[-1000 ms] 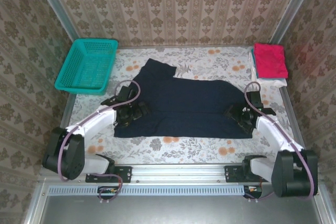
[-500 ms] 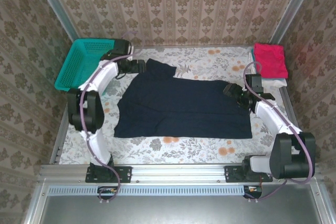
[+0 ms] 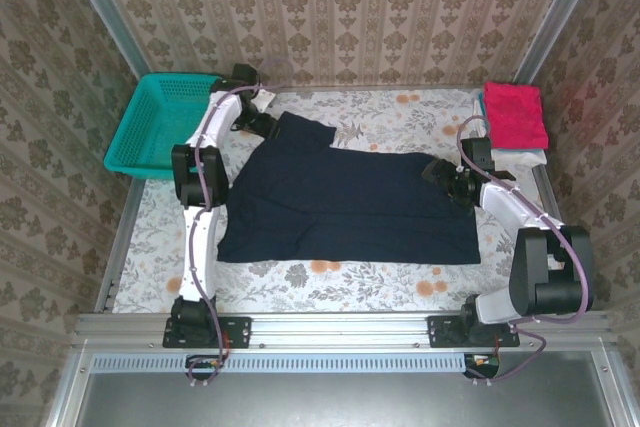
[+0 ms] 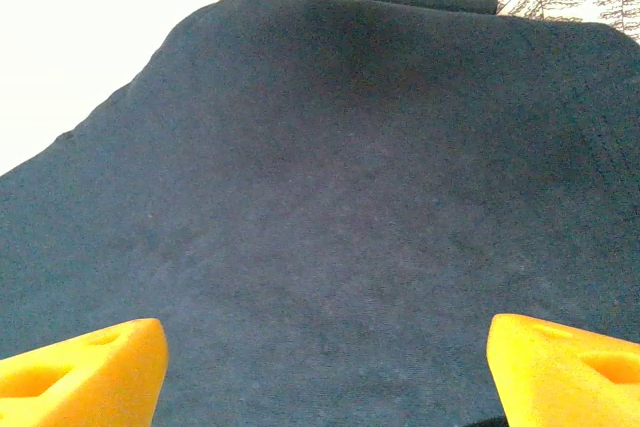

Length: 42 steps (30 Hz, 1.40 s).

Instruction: Fold and stack the t-shirts

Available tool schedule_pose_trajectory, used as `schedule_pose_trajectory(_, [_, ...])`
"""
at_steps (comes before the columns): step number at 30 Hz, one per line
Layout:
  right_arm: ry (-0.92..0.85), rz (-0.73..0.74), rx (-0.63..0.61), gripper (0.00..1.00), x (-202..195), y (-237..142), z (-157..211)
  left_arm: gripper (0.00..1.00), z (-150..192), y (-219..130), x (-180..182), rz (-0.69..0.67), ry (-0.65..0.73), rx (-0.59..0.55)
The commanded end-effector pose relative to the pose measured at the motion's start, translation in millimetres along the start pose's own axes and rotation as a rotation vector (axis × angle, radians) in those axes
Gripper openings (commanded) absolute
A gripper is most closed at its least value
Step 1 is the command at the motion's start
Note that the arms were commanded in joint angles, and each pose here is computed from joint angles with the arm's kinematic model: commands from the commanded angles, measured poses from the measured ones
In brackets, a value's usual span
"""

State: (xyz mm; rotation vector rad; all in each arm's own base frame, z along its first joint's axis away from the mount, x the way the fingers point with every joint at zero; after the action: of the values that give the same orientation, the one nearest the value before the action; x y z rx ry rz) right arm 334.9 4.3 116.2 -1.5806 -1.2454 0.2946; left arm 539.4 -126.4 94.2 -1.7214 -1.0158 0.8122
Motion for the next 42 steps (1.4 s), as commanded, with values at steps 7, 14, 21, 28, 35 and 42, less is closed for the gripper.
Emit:
schedule_pose_trajectory(7, [0.009,-0.001,0.011,0.85,-0.5,3.4,5.2,0.55,29.0,7.8,-2.3,0.112,0.015,0.141])
schedule_pose_trajectory(14, [0.02,-0.001,0.022,0.84,-2.3,5.8,9.5,0.41,33.5,23.8,-2.4,0.13,-0.001,0.161])
schedule_pose_trajectory(21, [0.018,0.003,0.017,0.85,-3.0,0.4,10.2,0.26,40.6,35.7,1.1,0.12,-0.008,0.192])
schedule_pose_trajectory(28, [-0.026,0.064,-0.016,0.84,-4.5,-3.3,-3.4,0.0,37.1,34.5,-2.7,0.147,-0.013,0.168])
schedule_pose_trajectory(35, [-0.099,0.264,-0.089,0.81,-4.2,9.8,-58.0,0.0,34.6,33.1,-6.4,0.176,-0.02,0.136])
schedule_pose_trajectory(42, [-0.079,0.408,-0.075,0.62,-3.8,50.4,-102.0,0.0,33.2,31.3,-9.8,0.203,-0.027,0.111])
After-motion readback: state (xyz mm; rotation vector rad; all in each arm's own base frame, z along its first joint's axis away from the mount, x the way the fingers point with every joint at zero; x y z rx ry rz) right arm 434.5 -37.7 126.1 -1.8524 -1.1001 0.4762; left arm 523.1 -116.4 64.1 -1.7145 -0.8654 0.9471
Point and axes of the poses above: each hand's point on the last joint's axis, 136 mm out from that joint toward the fingers, its own y axis out along the fingers, its own x axis along the line the jaws close on, z = x × y, the point moved 4 cm from there along -y, back along the fingers, and after that the axes turned 3 degrees about -y, right-handed, at the moved point
